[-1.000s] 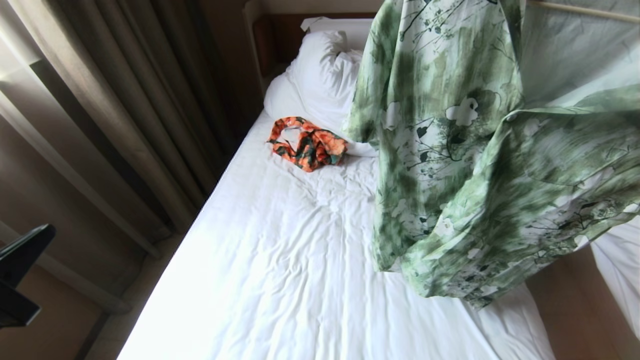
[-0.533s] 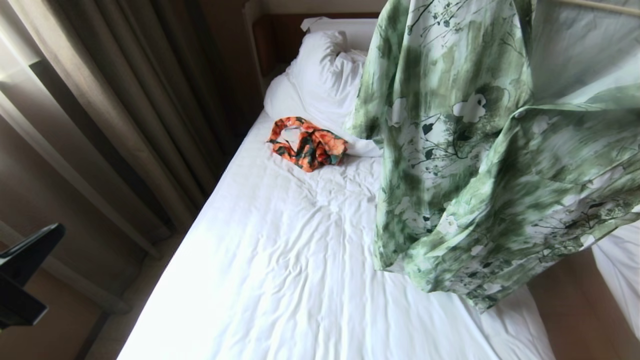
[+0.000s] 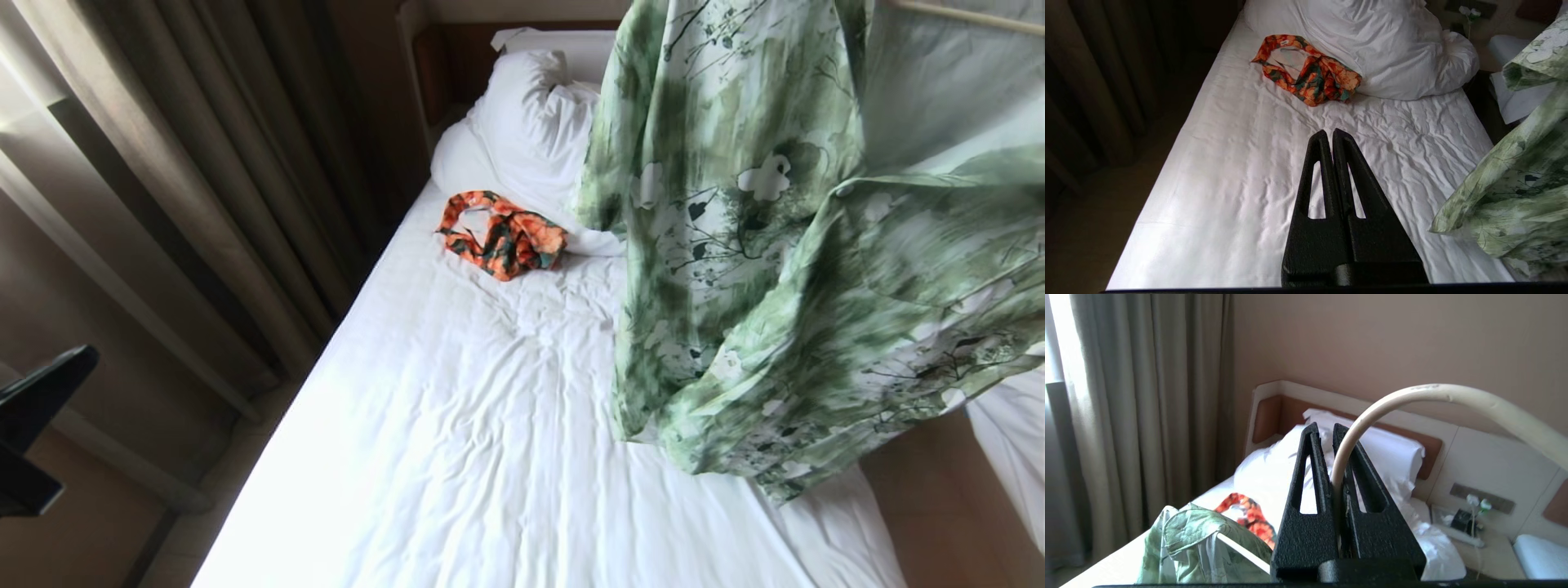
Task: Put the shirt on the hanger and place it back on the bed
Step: Take the clothes hanger out of the clothes
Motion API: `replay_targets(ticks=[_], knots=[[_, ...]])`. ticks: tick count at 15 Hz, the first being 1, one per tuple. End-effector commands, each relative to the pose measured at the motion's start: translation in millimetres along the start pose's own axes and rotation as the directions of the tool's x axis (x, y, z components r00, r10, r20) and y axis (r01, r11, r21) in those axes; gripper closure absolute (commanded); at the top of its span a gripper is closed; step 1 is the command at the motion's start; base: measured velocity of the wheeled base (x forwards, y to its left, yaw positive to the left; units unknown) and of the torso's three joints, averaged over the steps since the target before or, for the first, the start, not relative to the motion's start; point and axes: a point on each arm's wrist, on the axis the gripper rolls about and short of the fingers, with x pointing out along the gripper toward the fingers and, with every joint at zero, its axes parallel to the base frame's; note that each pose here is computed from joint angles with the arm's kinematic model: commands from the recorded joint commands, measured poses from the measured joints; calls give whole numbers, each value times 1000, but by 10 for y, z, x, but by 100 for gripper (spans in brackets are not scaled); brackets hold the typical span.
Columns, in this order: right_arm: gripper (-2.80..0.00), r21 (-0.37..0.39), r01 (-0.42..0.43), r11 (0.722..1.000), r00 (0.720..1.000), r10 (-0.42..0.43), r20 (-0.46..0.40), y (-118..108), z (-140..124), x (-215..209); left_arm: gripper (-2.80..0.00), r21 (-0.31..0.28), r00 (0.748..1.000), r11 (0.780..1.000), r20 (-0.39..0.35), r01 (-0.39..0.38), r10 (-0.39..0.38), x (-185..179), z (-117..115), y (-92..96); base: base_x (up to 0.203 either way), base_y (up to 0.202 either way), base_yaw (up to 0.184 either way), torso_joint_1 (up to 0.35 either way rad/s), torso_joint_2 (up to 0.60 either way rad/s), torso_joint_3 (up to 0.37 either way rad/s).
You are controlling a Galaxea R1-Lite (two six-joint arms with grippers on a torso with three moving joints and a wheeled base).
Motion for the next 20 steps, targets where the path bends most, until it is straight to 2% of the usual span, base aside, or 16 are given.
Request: replay_targets(ticks=[1, 5, 7, 10, 12, 15, 17, 18, 20], knots=[[0, 36, -23, 999, 997, 26, -72, 32, -72, -3, 0, 1, 1000, 1000, -12, 13, -13, 19, 97, -22, 0, 0, 0, 0, 0, 0], [0, 150, -56, 987, 981, 83, -176, 130, -233, 44, 0, -22, 991, 993, -66, 113, -115, 116, 439, -118, 0, 0, 0, 0, 0, 0], [0, 207, -79, 975, 963, 128, -236, 225, -351, 92, 0, -61, 969, 978, -137, 201, -207, 324, 505, -249, 0, 0, 0, 0, 0, 0], [0, 301, -84, 950, 937, 178, -300, 390, -629, 266, 0, -97, 890, 920, -231, 381, -393, 522, 434, -546, 0, 0, 0, 0, 0, 0], [0, 362, -78, 929, 908, 216, -360, 495, -801, 332, 0, -115, 835, 873, -257, 473, -486, 644, 392, -794, 0, 0, 0, 0, 0, 0], [0, 402, -78, 912, 887, 248, -389, 609, -972, 426, 0, -134, 791, 830, -251, 542, -558, 884, 318, -1147, 0, 0, 0, 0, 0, 0], [0, 406, -78, 911, 878, 255, -404, 648, -1078, 482, 0, -142, 769, 811, -261, 567, -583, 1065, 156, -1391, 0, 0, 0, 0, 0, 0], [0, 408, -78, 910, 874, 259, -411, 663, -1118, 500, -280, -144, 763, 805, -259, 576, -592, 1170, 54, -1521, 0, 0, 0, 0, 0, 0], [0, 411, -81, 908, 869, 266, -417, 680, -1163, 521, -280, -146, 756, 795, -249, 588, -605, 1353, -106, -1734, 0, 0, 0, 0, 0, 0]])
